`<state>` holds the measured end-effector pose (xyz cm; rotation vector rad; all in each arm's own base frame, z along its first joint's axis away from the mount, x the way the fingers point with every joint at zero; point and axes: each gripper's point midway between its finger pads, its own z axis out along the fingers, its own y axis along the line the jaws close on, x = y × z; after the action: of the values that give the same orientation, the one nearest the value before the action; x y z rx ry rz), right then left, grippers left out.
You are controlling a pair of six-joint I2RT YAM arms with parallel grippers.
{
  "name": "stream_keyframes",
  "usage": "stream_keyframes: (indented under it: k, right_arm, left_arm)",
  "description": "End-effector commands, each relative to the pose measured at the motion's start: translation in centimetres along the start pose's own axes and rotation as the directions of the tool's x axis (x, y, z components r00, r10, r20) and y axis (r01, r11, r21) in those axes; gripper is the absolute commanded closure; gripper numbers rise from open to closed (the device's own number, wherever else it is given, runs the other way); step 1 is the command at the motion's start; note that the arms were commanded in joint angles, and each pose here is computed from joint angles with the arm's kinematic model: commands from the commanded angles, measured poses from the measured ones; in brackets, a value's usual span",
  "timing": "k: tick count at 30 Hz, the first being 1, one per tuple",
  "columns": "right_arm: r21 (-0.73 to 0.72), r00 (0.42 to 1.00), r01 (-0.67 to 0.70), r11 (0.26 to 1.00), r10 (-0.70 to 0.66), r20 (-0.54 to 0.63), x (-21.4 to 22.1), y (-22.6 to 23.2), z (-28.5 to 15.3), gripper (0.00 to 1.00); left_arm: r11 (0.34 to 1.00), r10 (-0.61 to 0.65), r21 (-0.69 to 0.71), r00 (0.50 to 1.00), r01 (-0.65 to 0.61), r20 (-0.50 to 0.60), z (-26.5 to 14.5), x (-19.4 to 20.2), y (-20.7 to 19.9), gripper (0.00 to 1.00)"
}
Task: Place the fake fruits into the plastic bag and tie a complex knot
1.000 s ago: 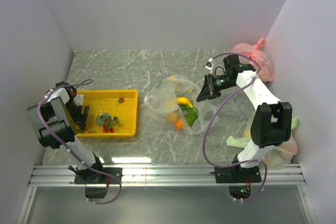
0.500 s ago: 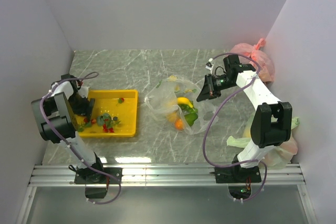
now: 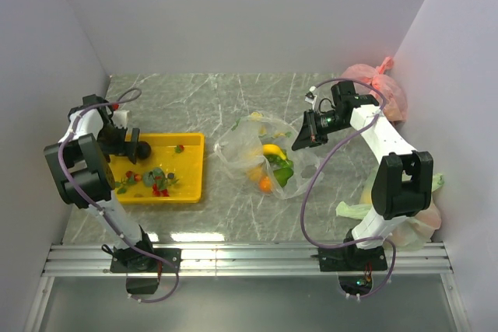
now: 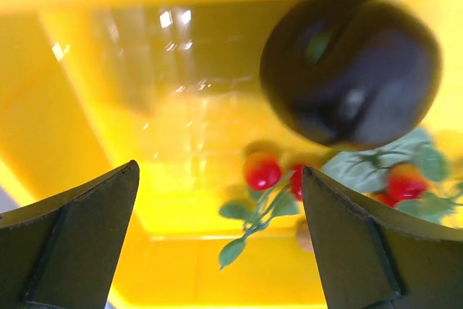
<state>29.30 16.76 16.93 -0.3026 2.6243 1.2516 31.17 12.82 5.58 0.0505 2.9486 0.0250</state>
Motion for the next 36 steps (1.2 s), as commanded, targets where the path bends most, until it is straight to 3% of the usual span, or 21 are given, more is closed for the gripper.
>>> stream_keyframes:
  k: [1,12,21,27,33,35,36]
  right_arm:
    - [0.022,0.998,0.052,0.998,-0.053,0.046,-1.0,0.8,-1.2,1.00]
    - [0.035,0.997,0.042,0.999,-0.044,0.057,0.3,0.2,-0.8,1.00]
    - [0.049,0.997,0.041,0.998,-0.044,0.057,0.1,0.0,-0.9,1.00]
    - [0.047,0.998,0.037,0.998,-0.039,0.052,0.2,-0.1,-0.7,1.00]
    - [0.049,0.998,0.043,0.998,-0.046,0.047,0.1,-0.2,-0.8,1.00]
    - [0.051,0.998,0.044,0.998,-0.047,0.047,0.0,-0.3,-0.8,1.00]
    - [0.051,0.998,0.046,0.998,-0.049,0.046,0.0,-0.2,-0.8,1.00]
  left_arm:
    - [0.988,0.021,0.151,0.999,-0.027,0.042,-0.8,-1.1,-2.3,0.01]
    - [0.937,0.045,0.336,0.987,-0.094,0.153,-2.5,-3.1,-6.4,0.01]
    - [0.971,0.049,0.229,0.995,-0.066,0.081,1.4,-3.2,-6.7,0.01]
    - [0.988,-0.015,0.156,0.994,-0.003,0.110,2.5,-5.5,-5.1,0.01]
    - [0.977,-0.028,0.214,0.991,-0.001,0.134,2.8,-6.4,-6.4,0.01]
    - [0.975,-0.014,0.224,0.991,-0.015,0.131,2.9,-6.1,-6.9,0.05]
    - [0.969,-0.010,0.244,0.992,-0.022,0.128,2.9,-5.8,-7.4,0.12]
